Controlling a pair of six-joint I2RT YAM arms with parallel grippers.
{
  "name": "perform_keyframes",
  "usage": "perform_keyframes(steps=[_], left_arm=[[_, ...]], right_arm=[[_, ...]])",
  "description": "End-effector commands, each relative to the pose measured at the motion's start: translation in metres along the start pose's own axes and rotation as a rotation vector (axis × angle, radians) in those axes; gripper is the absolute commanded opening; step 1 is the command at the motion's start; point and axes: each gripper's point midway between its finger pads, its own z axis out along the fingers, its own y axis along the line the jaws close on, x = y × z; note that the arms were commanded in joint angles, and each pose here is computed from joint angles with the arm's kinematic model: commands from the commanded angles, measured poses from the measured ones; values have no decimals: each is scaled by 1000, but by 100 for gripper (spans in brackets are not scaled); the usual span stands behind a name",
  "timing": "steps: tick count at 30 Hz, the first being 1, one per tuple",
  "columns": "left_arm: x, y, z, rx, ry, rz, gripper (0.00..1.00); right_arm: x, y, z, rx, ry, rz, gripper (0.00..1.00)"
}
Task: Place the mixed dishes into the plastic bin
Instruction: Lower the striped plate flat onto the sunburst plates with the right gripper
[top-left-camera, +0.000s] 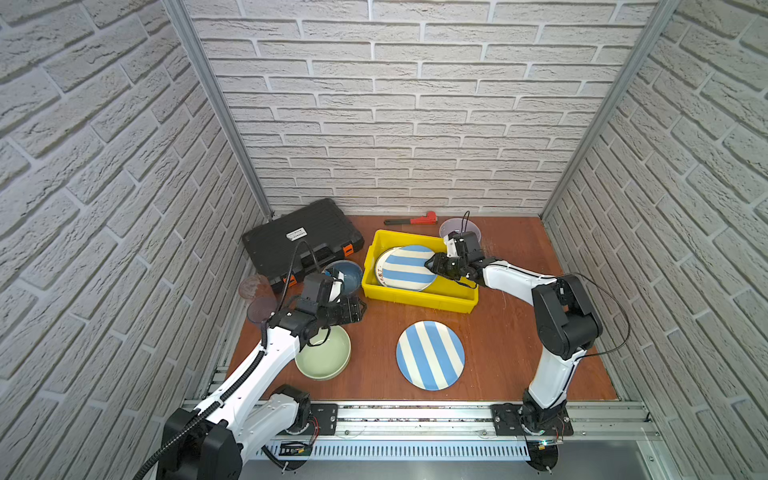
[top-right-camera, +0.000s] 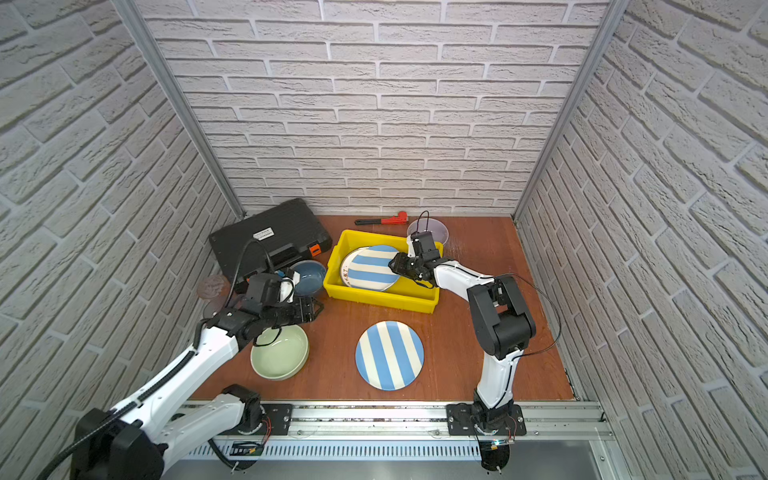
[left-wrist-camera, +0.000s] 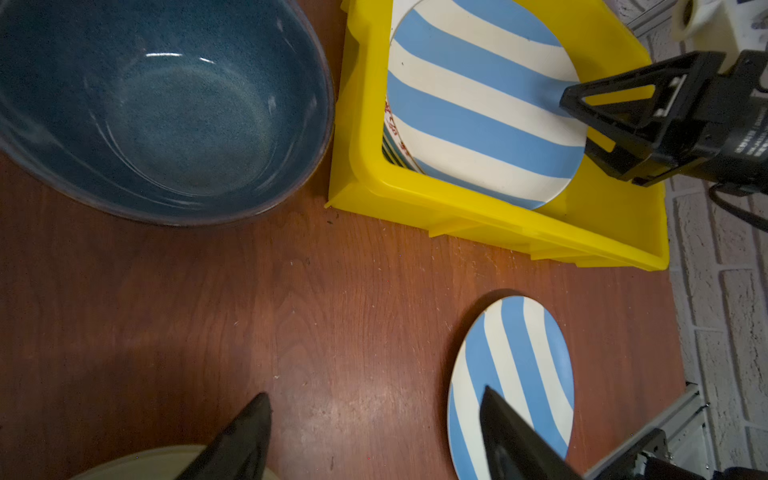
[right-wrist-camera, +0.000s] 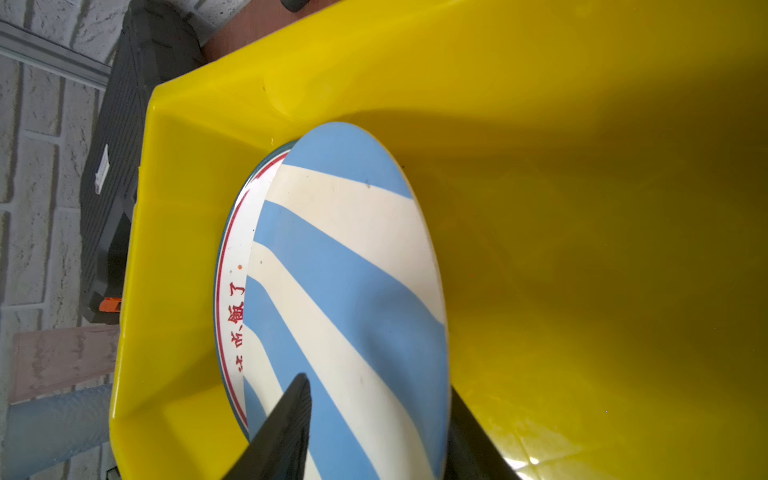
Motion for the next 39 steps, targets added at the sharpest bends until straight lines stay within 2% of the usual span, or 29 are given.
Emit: perform_keyframes(steps=[1, 19, 39], left_arm=[[-6, 1, 1, 2, -26, -1, 79], [-6, 0, 0, 3, -25, 0, 79], [-8, -1, -1, 3, -23, 6, 79]], right_arm=[[-9, 13, -19, 44, -28, -94, 49], [2, 12, -14, 173, 17, -186, 59], [13, 17, 13, 183, 60, -184, 55]])
